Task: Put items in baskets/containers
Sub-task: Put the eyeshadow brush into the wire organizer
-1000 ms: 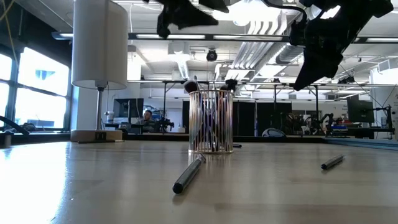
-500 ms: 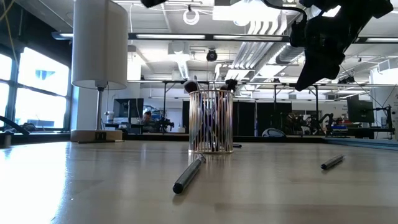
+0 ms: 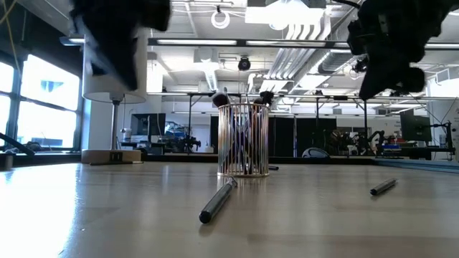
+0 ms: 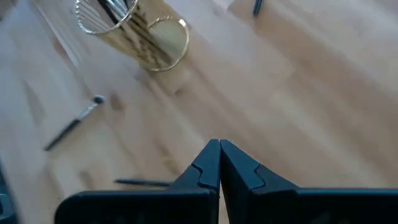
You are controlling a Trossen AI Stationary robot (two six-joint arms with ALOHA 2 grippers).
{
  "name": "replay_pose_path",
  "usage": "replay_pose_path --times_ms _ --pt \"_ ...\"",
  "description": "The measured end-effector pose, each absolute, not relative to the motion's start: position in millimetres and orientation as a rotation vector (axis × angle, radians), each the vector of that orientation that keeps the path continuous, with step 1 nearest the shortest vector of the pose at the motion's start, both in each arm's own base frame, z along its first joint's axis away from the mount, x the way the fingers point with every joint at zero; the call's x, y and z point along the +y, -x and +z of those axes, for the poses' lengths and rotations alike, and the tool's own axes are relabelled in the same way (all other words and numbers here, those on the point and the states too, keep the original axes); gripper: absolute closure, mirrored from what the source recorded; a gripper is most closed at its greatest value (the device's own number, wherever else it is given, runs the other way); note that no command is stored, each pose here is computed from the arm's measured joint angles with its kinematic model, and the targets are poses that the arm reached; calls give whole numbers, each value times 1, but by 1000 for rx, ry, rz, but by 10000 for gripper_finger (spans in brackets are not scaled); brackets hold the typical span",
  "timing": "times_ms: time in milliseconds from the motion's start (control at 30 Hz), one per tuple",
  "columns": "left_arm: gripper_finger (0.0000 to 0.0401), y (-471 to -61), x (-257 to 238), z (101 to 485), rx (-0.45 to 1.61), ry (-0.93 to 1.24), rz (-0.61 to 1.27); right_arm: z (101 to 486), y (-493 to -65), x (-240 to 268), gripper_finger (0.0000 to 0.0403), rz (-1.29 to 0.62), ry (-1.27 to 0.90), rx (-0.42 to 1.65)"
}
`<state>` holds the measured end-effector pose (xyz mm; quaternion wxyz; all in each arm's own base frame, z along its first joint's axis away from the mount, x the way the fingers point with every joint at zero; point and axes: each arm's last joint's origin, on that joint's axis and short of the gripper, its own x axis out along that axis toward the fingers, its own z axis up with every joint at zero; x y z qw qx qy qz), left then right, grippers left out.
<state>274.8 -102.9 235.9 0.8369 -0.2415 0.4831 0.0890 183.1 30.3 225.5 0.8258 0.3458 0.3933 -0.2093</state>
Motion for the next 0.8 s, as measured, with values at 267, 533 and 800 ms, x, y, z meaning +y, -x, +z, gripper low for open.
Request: replay_pose_path --times_ms 267,533,800 --pt "401 -201 -74 206 985 562 180 205 -181 85 402 -587 -1035 968" --pt "401 -167 -60 208 929 514 140 189 -177 136 401 -862 -1248 1162" --pt "401 -162 -58 213 903 460 102 161 -185 152 349 -998 -1297 1341"
